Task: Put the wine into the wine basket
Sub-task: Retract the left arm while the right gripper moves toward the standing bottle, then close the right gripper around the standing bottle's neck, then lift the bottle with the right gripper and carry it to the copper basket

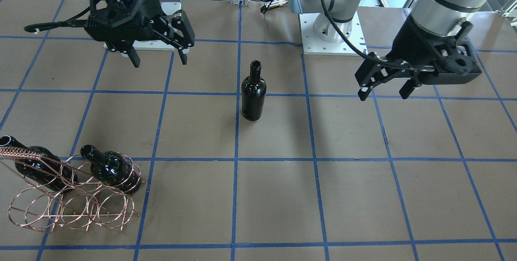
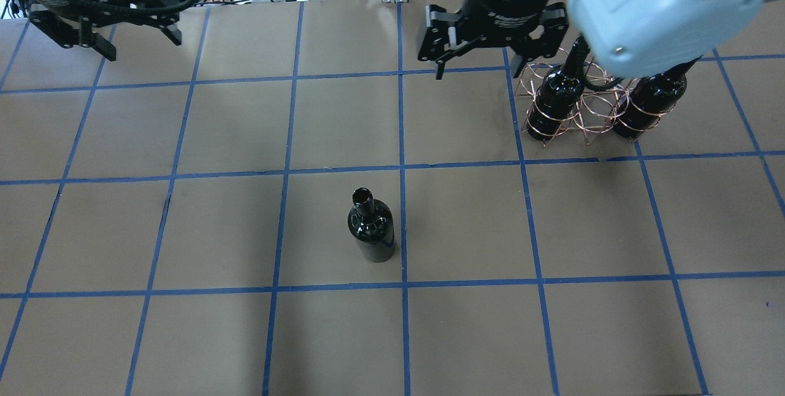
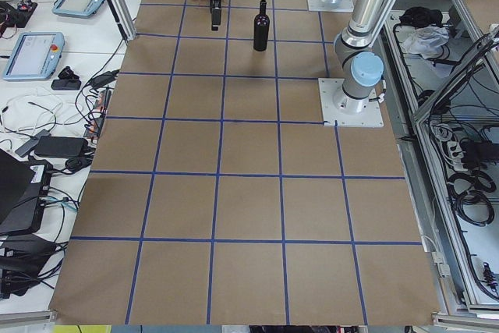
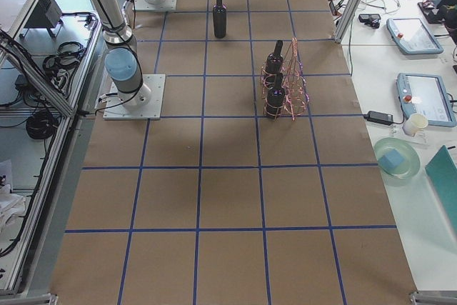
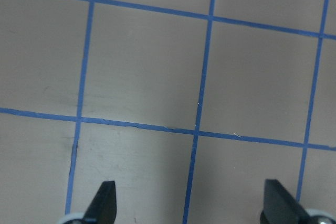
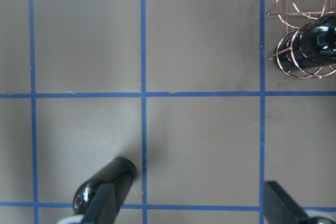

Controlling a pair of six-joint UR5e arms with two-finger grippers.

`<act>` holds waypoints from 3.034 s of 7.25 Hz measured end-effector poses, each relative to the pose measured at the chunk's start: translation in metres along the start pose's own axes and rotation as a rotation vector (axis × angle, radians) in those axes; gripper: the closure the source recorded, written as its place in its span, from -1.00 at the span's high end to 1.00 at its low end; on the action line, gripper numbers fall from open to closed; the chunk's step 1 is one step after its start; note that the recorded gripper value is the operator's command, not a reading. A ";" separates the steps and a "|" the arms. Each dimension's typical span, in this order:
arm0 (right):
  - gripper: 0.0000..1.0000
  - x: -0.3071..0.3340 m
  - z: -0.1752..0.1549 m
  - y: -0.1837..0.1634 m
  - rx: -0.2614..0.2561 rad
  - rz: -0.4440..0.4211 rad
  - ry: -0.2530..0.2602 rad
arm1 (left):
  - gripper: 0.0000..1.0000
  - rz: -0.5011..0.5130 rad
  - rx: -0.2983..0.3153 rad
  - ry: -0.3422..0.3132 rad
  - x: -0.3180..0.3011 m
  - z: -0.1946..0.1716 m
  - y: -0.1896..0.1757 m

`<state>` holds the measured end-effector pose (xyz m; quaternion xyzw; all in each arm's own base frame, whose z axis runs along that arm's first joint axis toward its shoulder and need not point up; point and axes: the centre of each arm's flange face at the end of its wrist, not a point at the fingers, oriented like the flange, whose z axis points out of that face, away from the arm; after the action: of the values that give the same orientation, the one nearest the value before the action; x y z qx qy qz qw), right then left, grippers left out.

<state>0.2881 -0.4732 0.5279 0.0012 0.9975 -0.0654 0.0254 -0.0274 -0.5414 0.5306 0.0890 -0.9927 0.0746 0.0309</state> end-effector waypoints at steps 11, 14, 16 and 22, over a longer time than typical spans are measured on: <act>0.64 -0.146 0.142 0.083 -0.112 -0.052 0.160 | 1.00 -0.030 -0.078 -0.010 -0.043 0.005 0.004; -0.06 -0.137 0.143 0.093 -0.125 -0.055 0.165 | 1.00 -0.021 -0.112 -0.038 -0.041 0.007 0.009; -0.44 -0.137 0.142 0.093 -0.125 -0.052 0.158 | 1.00 -0.010 -0.121 -0.069 -0.043 0.008 0.011; -0.80 -0.138 0.137 0.092 -0.126 -0.044 0.126 | 1.00 0.063 -0.130 -0.079 -0.043 0.009 0.015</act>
<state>0.4334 -0.3997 0.3870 -0.0182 0.9991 -0.0030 -0.0387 0.0119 -0.5210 0.5168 0.0586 -0.9982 0.0076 -0.0047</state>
